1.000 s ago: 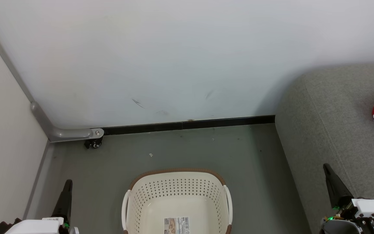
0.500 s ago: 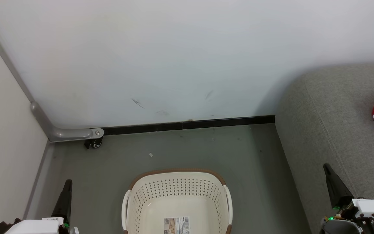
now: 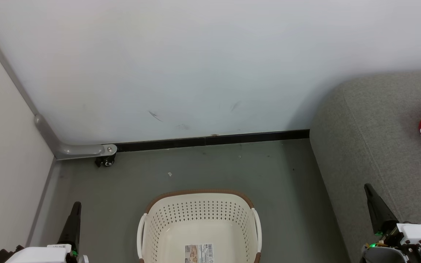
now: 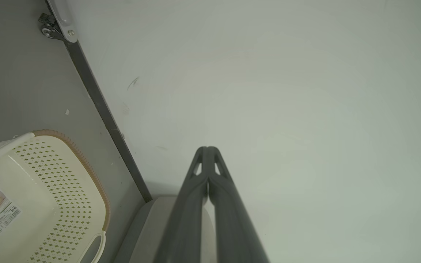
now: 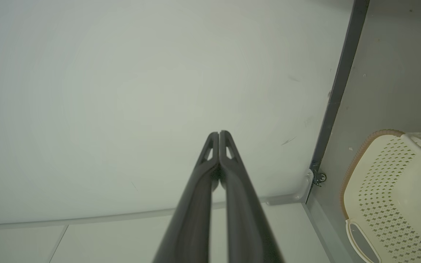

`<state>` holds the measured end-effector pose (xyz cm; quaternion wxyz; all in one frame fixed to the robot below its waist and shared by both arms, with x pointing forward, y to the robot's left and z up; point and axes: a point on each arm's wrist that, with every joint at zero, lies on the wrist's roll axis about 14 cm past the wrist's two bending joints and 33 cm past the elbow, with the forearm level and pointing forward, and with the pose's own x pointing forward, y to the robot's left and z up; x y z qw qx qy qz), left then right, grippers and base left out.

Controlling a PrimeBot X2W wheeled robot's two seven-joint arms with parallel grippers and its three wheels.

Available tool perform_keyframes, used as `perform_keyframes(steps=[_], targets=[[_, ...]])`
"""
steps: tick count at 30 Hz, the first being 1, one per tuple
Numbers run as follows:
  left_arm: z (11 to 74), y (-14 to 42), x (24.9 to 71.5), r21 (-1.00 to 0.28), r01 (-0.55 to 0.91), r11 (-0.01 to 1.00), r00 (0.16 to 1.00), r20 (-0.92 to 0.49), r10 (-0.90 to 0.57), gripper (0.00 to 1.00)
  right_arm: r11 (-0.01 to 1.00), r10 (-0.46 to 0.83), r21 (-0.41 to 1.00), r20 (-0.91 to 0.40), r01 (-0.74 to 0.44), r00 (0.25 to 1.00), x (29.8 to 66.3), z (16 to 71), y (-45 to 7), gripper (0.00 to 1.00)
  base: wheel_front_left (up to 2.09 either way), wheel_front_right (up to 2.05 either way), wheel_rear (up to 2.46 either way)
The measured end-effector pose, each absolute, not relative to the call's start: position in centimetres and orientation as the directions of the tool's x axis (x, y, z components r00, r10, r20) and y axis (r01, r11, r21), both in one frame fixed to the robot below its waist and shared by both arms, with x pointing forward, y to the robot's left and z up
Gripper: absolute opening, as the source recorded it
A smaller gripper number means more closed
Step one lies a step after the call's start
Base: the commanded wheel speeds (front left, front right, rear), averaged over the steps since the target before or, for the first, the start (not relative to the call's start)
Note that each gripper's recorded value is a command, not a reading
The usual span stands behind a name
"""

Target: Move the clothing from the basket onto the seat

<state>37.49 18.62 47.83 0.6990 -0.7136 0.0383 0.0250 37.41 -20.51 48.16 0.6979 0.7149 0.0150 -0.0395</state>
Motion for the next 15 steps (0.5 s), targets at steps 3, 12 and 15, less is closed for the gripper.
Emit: perform_keyframes(steps=[3,12,15], targets=[[47.83,18.62,37.49,-0.996,-0.090,-0.020,0.996,-0.089,-0.019,0.00,-0.026,-0.035,0.997,-0.077,0.077,0.996,37.41,48.15,-20.54,0.00,0.00,0.00,0.00],[47.83,18.53,37.49,-0.996,-0.090,-0.020,0.996,-0.089,-0.026,0.00,-0.027,-0.036,0.997,-0.077,0.077,0.996,37.41,48.15,-20.56,0.00,0.00,0.00,0.00],[47.83,18.53,37.49,-0.996,-0.090,-0.020,0.996,-0.089,-0.026,0.00,-0.027,-0.036,0.997,-0.077,0.076,0.996,37.41,48.15,-20.58,0.00,0.00,0.00,0.00]])
